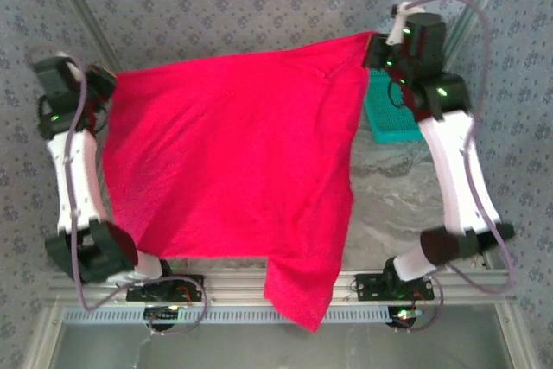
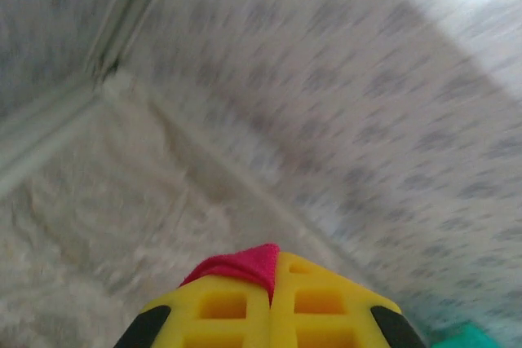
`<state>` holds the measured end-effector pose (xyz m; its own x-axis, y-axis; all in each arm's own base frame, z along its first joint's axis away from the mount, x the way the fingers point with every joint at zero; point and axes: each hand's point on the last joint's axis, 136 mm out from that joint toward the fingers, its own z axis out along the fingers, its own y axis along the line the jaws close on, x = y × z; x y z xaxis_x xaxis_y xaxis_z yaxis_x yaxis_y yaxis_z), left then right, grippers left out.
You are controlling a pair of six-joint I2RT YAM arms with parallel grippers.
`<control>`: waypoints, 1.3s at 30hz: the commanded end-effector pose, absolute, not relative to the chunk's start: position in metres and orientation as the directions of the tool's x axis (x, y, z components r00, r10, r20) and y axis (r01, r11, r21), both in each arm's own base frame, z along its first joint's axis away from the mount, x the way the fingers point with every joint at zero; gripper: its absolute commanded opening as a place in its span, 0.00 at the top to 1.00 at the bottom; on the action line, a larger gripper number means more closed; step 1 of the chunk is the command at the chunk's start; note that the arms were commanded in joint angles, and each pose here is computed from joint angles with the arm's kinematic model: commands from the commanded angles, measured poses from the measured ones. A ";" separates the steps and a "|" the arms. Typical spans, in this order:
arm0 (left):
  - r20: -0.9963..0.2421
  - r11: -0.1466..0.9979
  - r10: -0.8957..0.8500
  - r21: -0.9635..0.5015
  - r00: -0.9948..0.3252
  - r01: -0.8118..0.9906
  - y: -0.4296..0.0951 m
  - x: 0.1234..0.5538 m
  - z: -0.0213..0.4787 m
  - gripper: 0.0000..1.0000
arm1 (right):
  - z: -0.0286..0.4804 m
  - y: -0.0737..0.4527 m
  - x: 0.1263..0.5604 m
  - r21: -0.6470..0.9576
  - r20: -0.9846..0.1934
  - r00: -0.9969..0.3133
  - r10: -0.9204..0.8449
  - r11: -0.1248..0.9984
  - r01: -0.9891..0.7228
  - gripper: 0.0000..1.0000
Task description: Fold the inside-out t-shirt
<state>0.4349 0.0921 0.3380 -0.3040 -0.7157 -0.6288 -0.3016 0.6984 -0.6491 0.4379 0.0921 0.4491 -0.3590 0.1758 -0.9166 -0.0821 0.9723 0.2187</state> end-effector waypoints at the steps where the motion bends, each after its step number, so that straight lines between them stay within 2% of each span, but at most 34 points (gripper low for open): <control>1: -0.634 0.713 -0.700 -0.642 -0.328 -0.281 0.085 0.469 0.297 1.00 | 0.381 0.094 0.487 0.256 -0.850 -0.480 0.217 0.967 -0.015 1.00; 4: -0.568 0.705 -0.706 -0.621 -0.424 -0.343 0.076 0.501 0.219 1.00 | 0.303 0.106 0.526 0.283 -0.767 -0.594 0.245 0.959 0.030 1.00; 8: -0.477 0.680 -0.729 -0.584 -0.491 -0.442 0.080 0.539 0.129 1.00 | 0.214 0.114 0.586 0.297 -0.689 -0.659 0.302 0.947 0.124 1.00; 10: -0.442 0.674 -0.735 -0.555 -0.513 -0.487 0.088 0.557 0.101 0.93 | 0.184 0.120 0.615 0.301 -0.652 -0.688 0.318 0.942 0.150 1.00; 11: -0.432 0.676 -0.733 -0.547 -0.525 -0.494 0.091 0.569 0.095 0.83 | 0.161 0.125 0.626 0.306 -0.618 -0.722 0.311 0.941 0.144 0.82; 12: -0.416 0.679 -0.729 -0.538 -0.544 -0.499 0.092 0.579 0.090 0.60 | 0.156 0.127 0.640 0.338 -0.609 -0.718 0.337 0.929 0.149 0.53; 14: -0.396 0.689 -0.716 -0.533 -0.575 -0.491 0.091 0.593 0.094 0.37 | 0.156 0.126 0.658 0.440 -0.583 -0.689 0.430 0.880 0.178 0.16; 15: -0.402 0.693 -0.713 -0.532 -0.575 -0.487 0.090 0.596 0.103 0.32 | 0.161 0.127 0.663 0.491 -0.571 -0.677 0.465 0.854 0.174 0.09; 16: -0.416 0.698 -0.708 -0.535 -0.570 -0.477 0.090 0.596 0.112 0.28 | 0.163 0.128 0.664 0.513 -0.560 -0.677 0.477 0.842 0.170 0.07; 17: -0.438 0.706 -0.703 -0.529 -0.561 -0.471 0.090 0.594 0.123 0.25 | 0.164 0.130 0.662 0.522 -0.554 -0.683 0.476 0.838 0.160 0.07; 20: -0.460 0.706 -0.708 -0.480 -0.536 -0.521 0.089 0.563 0.140 0.23 | 0.163 0.138 0.639 0.522 -0.536 -0.707 0.462 0.839 0.153 0.07; 22: -0.450 0.699 -0.714 -0.503 -0.536 -0.508 0.071 0.541 0.146 0.23 | 0.159 0.149 0.618 0.515 -0.519 -0.734 0.438 0.846 0.141 0.08; 24: -0.401 0.692 -0.709 -0.554 -0.581 -0.462 0.036 0.517 0.136 0.23 | 0.148 0.166 0.592 0.512 -0.489 -0.779 0.393 0.852 0.108 0.14; 27: -0.309 0.664 -0.691 -0.629 -0.654 -0.404 -0.016 0.487 0.111 0.23 | 0.131 0.187 0.554 0.482 -0.462 -0.833 0.304 0.875 0.052 0.28; 28: -0.290 0.660 -0.679 -0.643 -0.674 -0.389 -0.030 0.480 0.104 0.23 | 0.126 0.192 0.544 0.472 -0.459 -0.842 0.283 0.881 0.039 0.35; 31: -0.256 0.677 -0.637 -0.636 -0.727 -0.370 -0.060 0.457 0.077 0.23 | 0.103 0.197 0.514 0.431 -0.431 -0.867 0.249 0.901 0.045 0.64; 32: -0.252 0.686 -0.629 -0.626 -0.736 -0.371 -0.063 0.451 0.070 0.23 | 0.092 0.196 0.503 0.430 -0.406 -0.878 0.252 0.901 0.059 0.68; 39: -0.246 0.750 -0.596 -0.512 -0.765 -0.419 -0.051 0.415 0.039 0.22 | 0.026 0.152 0.417 0.310 -0.271 -0.895 0.354 0.913 0.267 0.68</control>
<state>0.4225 -0.0637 0.0426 -0.7653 -0.6096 -0.2066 -0.4176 0.7145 -0.5613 0.4347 0.1789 0.0259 -0.9266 0.2676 -0.2644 0.1642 0.9200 0.3558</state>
